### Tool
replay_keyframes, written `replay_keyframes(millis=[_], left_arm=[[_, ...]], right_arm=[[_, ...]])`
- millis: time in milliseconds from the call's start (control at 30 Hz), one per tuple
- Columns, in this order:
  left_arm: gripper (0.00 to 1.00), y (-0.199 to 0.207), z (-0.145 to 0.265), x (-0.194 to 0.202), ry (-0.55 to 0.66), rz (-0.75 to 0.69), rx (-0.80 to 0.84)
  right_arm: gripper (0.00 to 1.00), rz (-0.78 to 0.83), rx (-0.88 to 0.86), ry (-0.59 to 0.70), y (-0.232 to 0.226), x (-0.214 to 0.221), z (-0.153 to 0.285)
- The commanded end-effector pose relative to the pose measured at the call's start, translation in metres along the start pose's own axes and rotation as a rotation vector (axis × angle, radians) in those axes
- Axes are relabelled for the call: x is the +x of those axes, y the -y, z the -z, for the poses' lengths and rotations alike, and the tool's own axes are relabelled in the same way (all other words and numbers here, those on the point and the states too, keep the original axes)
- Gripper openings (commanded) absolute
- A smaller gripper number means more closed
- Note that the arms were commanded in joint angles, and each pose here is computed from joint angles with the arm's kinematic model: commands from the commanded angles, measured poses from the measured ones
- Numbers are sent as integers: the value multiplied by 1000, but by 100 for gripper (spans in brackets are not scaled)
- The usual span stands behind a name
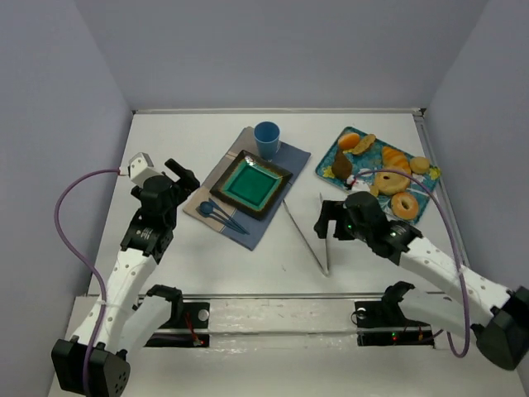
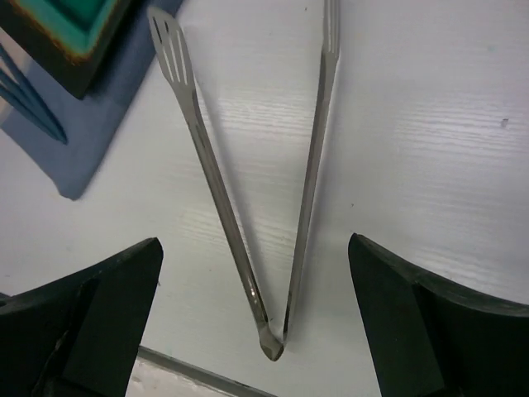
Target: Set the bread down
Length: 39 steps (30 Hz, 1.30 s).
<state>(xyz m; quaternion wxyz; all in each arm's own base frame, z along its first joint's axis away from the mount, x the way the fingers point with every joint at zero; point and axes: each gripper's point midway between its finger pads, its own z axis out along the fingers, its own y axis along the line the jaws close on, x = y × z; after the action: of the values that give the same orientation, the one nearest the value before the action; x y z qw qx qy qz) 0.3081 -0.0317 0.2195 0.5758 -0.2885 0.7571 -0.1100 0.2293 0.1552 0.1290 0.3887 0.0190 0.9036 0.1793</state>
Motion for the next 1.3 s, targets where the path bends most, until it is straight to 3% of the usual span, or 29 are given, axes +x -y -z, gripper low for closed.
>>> replay_keyframes(millis=[0,100,467,900,1267], left_arm=[[99,3,-1,-10,41,7,1],[99,1,0,-12,53,16,-8],[99,1,-4,-10,47,14,-15],[99,1,-2,-10,45,15,-11],[99,1,10,-19,77,37,8]], right_arm=[[100,164,163,-60,-5,8,-10],[100,223,248,-136,0,24,-21],[100,324,166,-328,-14,80,-45],[99,261,356,-316,-9,75,-94],[70,149,339,-399,8,107,-83]])
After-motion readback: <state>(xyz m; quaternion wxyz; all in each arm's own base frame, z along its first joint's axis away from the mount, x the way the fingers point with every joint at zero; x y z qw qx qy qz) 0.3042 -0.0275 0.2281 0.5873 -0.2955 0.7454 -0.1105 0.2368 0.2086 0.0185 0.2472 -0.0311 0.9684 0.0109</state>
